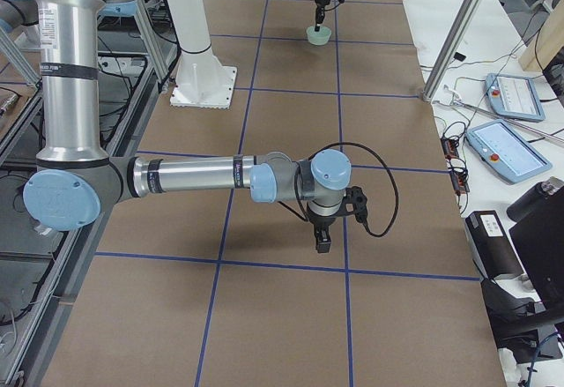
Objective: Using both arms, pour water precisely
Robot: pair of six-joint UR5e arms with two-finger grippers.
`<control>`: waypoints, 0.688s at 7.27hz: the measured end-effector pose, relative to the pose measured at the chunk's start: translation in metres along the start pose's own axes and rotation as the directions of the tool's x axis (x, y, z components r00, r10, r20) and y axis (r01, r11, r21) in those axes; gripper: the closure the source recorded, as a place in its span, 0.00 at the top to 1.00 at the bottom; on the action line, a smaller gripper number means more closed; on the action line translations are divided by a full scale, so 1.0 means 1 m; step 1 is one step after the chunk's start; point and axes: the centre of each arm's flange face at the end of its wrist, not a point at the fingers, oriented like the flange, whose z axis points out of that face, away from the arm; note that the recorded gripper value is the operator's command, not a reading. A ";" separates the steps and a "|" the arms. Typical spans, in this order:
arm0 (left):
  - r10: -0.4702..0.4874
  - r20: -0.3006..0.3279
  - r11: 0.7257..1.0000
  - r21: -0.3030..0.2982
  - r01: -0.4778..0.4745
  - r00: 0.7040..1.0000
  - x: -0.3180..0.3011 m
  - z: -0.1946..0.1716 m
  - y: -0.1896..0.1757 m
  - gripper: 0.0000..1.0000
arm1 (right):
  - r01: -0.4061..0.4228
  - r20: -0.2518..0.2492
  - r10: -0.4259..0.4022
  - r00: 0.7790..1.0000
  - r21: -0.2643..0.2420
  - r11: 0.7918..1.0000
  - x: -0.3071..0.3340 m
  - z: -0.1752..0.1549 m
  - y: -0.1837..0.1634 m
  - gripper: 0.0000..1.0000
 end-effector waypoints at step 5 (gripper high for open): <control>-0.076 -0.007 0.997 0.008 0.076 0.997 0.214 0.104 -0.003 0.00 | 0.016 0.002 -0.016 1.000 0.009 1.000 -0.003 0.001 -0.001 1.00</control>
